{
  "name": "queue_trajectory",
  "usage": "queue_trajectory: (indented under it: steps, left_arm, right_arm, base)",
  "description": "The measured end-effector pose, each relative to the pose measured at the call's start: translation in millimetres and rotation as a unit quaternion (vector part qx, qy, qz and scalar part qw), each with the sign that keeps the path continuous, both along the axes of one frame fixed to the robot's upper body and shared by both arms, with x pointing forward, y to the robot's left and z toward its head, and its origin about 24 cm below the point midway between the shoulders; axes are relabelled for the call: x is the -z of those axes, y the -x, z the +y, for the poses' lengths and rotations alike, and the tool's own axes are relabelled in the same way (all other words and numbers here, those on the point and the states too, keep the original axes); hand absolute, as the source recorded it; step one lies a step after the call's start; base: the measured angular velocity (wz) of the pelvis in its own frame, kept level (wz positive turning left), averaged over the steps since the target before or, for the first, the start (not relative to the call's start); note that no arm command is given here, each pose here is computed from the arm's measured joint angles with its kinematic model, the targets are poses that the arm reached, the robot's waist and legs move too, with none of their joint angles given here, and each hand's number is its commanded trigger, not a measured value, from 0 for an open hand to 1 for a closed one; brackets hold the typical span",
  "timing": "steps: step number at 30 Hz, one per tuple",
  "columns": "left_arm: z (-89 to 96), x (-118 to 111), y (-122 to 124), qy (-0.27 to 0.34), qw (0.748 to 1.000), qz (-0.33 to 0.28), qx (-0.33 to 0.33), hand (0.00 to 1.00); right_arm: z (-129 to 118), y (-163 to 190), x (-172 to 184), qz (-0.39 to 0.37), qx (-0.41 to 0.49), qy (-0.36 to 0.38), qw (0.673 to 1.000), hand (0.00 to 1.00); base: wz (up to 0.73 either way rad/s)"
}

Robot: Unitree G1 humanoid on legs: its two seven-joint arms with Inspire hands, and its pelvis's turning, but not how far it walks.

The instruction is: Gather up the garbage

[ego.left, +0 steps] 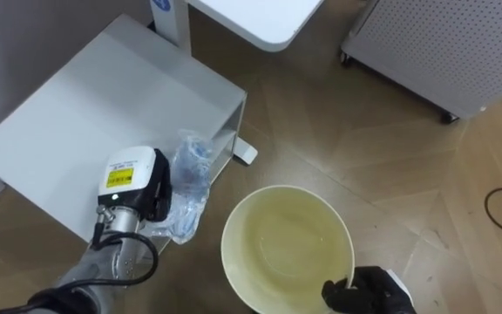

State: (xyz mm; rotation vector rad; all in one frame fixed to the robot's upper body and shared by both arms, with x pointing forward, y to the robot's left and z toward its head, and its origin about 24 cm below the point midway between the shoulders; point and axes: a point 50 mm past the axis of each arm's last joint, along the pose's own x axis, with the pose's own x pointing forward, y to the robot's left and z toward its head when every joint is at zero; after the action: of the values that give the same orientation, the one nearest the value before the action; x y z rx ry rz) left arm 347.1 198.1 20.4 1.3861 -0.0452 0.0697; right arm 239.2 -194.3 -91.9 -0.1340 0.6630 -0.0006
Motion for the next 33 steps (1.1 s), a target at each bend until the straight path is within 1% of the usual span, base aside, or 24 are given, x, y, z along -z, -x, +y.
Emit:
queue_trajectory:
  steps: [4, 6, 10, 12, 14, 16, 18, 20, 21, 23, 24, 26, 27, 29, 32, 33]
  left_arm:
    - [0.4, -1.0, -0.9, -0.001, 1.000, 0.002, 0.001, 1.00]
    - [1.8, 3.0, 1.1, -0.001, 1.000, 0.017, -0.001, 1.00]
    - [4.9, 12.0, 7.2, 0.018, 0.999, 0.036, -0.009, 1.00]
    - [6.4, 18.9, 12.4, 0.053, 0.997, 0.045, -0.028, 1.00]
    - [9.0, 30.8, 21.2, 0.104, 0.991, 0.066, -0.059, 1.00]
    - [10.3, 38.8, 27.6, 0.133, 0.985, 0.080, -0.074, 1.00]
    - [3.9, 41.5, 28.2, 0.167, 0.979, 0.084, -0.083, 1.00]
    - [-9.3, 45.5, 30.4, 0.214, 0.970, 0.090, -0.077, 1.00]
    - [-12.4, 47.4, 32.0, 0.221, 0.968, 0.093, -0.073, 1.00]
    - [-29.5, 56.6, 39.1, 0.244, 0.962, 0.112, -0.056, 1.00]
    - [-34.4, 58.2, 40.7, 0.249, 0.960, 0.116, -0.050, 1.00]
    - [-50.9, 66.3, 48.4, 0.266, 0.953, 0.140, -0.028, 1.00]
    - [-54.3, 67.8, 50.1, 0.269, 0.952, 0.146, -0.023, 1.00]
    - [-69.8, 70.8, 54.5, 0.283, 0.945, 0.164, 0.002, 1.00]
    - [-83.8, 73.6, 61.6, 0.303, 0.935, 0.183, 0.031, 1.00]
    - [-85.7, 74.4, 63.0, 0.305, 0.933, 0.188, 0.036, 1.00]
  right_arm:
    - [1.0, -0.4, -0.7, -0.002, 0.000, -0.002, 1.000, 1.00]
    - [0.6, 0.6, -0.1, -0.001, 0.001, 0.000, 1.000, 1.00]
    - [-0.6, 2.0, 0.6, -0.001, 0.007, 0.004, 1.000, 1.00]
    - [-0.4, 5.8, 2.9, 0.002, 0.007, 0.004, 1.000, 1.00]
    - [1.2, 11.8, 7.1, 0.008, 0.011, 0.001, 1.000, 1.00]
    - [2.0, 13.4, 8.9, 0.009, 0.013, 0.001, 1.000, 1.00]
    - [0.9, 14.6, 10.1, 0.007, 0.019, 0.004, 1.000, 1.00]
    - [0.9, 14.2, 10.0, 0.004, 0.016, 0.011, 1.000, 1.00]
    - [2.1, 14.0, 10.1, 0.003, 0.014, 0.011, 1.000, 1.00]
    - [4.6, 14.5, 11.1, 0.003, 0.012, 0.009, 1.000, 1.00]
    - [4.9, 14.6, 11.4, 0.004, 0.012, 0.009, 1.000, 1.00]
    - [6.7, 12.3, 11.5, 0.007, 0.004, 0.014, 1.000, 1.00]
    - [7.5, 12.1, 11.5, 0.007, 0.003, 0.014, 1.000, 1.00]
    - [11.5, 13.2, 12.7, 0.008, 0.003, 0.009, 1.000, 1.00]
    - [13.0, 12.7, 12.6, 0.007, 0.003, 0.006, 1.000, 1.00]
    - [13.2, 12.9, 12.7, 0.007, 0.003, 0.005, 1.000, 1.00]
  base:
    - [0.00]
    - [0.00]
    - [0.02]
    - [-0.02]
    - [0.00]
    - [0.02]
    - [0.15]
    - [0.18]
    - [0.04]
    - [0.00]
    - [0.00]
    - [0.00]
    - [-0.07]
    - [-0.05]
    - [-0.03]
    - [-0.03]
